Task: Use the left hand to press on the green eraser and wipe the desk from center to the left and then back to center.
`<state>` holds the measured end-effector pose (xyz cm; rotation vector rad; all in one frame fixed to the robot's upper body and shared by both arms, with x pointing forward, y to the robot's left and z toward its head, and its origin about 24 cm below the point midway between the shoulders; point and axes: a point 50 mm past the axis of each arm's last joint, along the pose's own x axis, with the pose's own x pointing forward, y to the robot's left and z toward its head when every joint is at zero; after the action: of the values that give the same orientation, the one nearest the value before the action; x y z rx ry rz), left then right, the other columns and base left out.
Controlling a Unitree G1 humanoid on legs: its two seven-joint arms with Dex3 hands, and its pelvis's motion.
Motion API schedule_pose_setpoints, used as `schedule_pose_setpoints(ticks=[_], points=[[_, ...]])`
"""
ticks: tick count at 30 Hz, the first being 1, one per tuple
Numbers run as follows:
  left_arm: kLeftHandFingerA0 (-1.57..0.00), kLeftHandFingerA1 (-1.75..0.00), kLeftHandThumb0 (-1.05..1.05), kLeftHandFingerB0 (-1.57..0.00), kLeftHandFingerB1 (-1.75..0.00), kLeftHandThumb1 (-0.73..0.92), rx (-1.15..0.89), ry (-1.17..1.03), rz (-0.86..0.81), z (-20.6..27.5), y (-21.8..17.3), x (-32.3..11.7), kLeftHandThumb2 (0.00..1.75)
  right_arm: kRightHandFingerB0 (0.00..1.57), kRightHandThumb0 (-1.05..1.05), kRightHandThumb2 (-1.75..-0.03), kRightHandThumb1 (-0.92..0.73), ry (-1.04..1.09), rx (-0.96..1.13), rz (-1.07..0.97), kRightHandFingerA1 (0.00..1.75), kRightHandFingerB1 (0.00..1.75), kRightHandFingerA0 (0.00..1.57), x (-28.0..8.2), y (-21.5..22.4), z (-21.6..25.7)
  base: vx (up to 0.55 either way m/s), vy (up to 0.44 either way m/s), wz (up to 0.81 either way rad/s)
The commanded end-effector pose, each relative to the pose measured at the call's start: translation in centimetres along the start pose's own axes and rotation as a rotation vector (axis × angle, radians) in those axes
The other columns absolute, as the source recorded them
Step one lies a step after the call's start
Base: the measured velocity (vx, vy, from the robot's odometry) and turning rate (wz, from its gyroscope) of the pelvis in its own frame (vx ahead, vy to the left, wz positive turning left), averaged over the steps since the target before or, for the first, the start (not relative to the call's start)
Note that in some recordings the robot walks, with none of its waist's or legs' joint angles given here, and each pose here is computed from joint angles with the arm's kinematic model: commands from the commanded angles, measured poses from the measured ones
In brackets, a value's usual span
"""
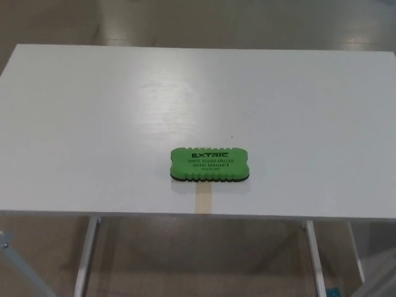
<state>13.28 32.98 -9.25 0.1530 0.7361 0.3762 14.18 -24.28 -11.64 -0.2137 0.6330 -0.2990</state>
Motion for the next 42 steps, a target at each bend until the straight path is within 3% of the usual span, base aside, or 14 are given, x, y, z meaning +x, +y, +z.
schedule_pose_setpoints(ticks=[1, 11, 12, 16, 17, 18, 19, 20, 28, 36, 37, 39, 40, 42], points=[[-0.40, -0.40, -0.38, -0.37, -0.32, 0.62, -0.052, -0.081, -0.008, 0.5, 1.0, -0.2, 0.59, 0.39, -0.42, -0.88, -0.59, -0.140, 0.078, -0.081, 0.62, 0.49, 0.51, -0.4, -0.3, 0.8, 0.00, 0.000, 0.00], [-0.38, -0.39, -0.37, -0.38, -0.32, 0.62, -0.052, -0.127, -0.040, 1.2, 0.4, -0.2, 0.59, 0.39, -0.43, -0.87, -0.58, -0.142, 0.083, -0.088, 0.60, 0.49, 0.51, -0.4, -0.2, 0.5, 0.00, 0.000, 0.00], [-0.38, -0.39, -0.37, -0.38, -0.32, 0.61, -0.061, -0.141, -0.063, 1.4, 0.2, -0.3, 0.59, 0.46, -0.38, -0.61, -0.70, -0.139, 0.078, -0.087, 0.50, 0.34, 0.56, -0.6, -0.2, 0.3, 0.00, 0.000, 0.00], [-0.39, -0.39, -0.38, -0.37, -0.32, 0.60, -0.106, -0.195, -0.148, 2.4, -0.6, -0.8, 0.59, 0.46, -0.38, -0.61, -0.70, -0.150, 0.086, -0.080, 0.50, 0.35, 0.56, -0.7, 0.1, 0.4, 0.00, 0.000, 0.00], [-0.43, -0.39, -0.38, -0.38, -0.33, 0.58, -0.106, -0.239, -0.216, 3.2, -1.2, -1.3, 0.58, 0.45, -0.37, -0.61, -0.71, -0.159, 0.088, -0.071, 0.50, 0.35, 0.56, -0.9, 0.3, 0.4, 0.00, 0.000, 0.00], [-0.46, -0.40, -0.40, -0.37, -0.33, 0.56, -0.104, -0.273, -0.272, 3.9, -1.6, -1.7, 0.57, 0.39, -0.43, -0.87, -0.59, -0.165, 0.089, -0.064, 0.59, 0.49, 0.50, -1.0, 0.4, 0.4, 0.00, 0.000, 0.00], [-0.46, -0.40, -0.40, -0.37, -0.33, 0.56, -0.101, -0.291, -0.306, 4.3, -1.9, -2.0, 0.57, 0.39, -0.43, -0.87, -0.59, -0.168, 0.089, -0.060, 0.59, 0.49, 0.50, -1.0, 0.4, 0.4, 0.00, 0.000, 0.00], [-0.49, -0.40, -0.40, -0.37, -0.33, 0.57, -0.092, -0.313, -0.352, 4.7, -2.1, -2.3, 0.58, 0.45, -0.37, -0.61, -0.71, -0.171, 0.083, -0.055, 0.48, 0.35, 0.55, -1.1, 0.5, 0.4, 0.00, 0.000, 0.00], [-0.56, -0.41, -0.32, -0.45, -0.35, 0.66, 0.069, -0.499, -0.718, 8.2, -4.0, -5.6, 0.60, 0.44, -0.37, -0.61, -0.71, -0.169, 0.031, -0.041, 0.47, 0.35, 0.54, -1.0, 0.1, 0.3, 0.00, 0.000, 0.00], [-0.59, -0.40, -0.29, -0.62, -0.39, 0.70, 0.128, -0.577, -0.925, 9.5, -5.5, -8.0, 0.62, 0.44, -0.37, -0.61, -0.71, -0.166, 0.012, -0.036, 0.47, 0.34, 0.55, -1.2, 0.0, -0.1, 0.00, 0.000, 0.00], [-0.53, -0.58, -0.33, -0.59, -0.60, 0.59, 0.138, -0.585, -0.981, 9.7, -6.0, -8.5, 0.95, 0.43, -0.37, -0.61, -0.71, -0.164, 0.009, -0.036, 0.49, 0.35, 0.55, -1.2, 0.0, -0.1, 0.00, 0.000, 0.00], [-0.54, -0.59, -0.31, -0.62, -0.61, 0.59, 0.143, -0.584, -1.069, 10.0, -6.5, -9.3, 0.95, 0.43, -0.37, -0.61, -0.71, -0.156, 0.007, -0.031, 0.50, 0.34, 0.56, -1.2, -0.1, -0.2, 0.00, 0.000, 0.00], [-0.55, -0.59, -0.31, -0.62, -0.61, 0.59, 0.148, -0.584, -1.124, 10.3, -6.9, -9.7, 0.96, 0.37, -0.44, -0.87, -0.58, -0.150, 0.007, -0.028, 0.60, 0.49, 0.50, -1.1, -0.1, -0.2, 0.00, 0.000, 0.00], [-0.55, -0.59, -0.32, -0.63, -0.61, 0.60, 0.159, -0.593, -1.164, 10.8, -7.2, -10.1, 0.96, 0.36, -0.44, -0.87, -0.59, -0.148, -0.001, -0.027, 0.60, 0.49, 0.50, -1.1, -0.1, -0.2, 0.00, 0.000, 0.00]])
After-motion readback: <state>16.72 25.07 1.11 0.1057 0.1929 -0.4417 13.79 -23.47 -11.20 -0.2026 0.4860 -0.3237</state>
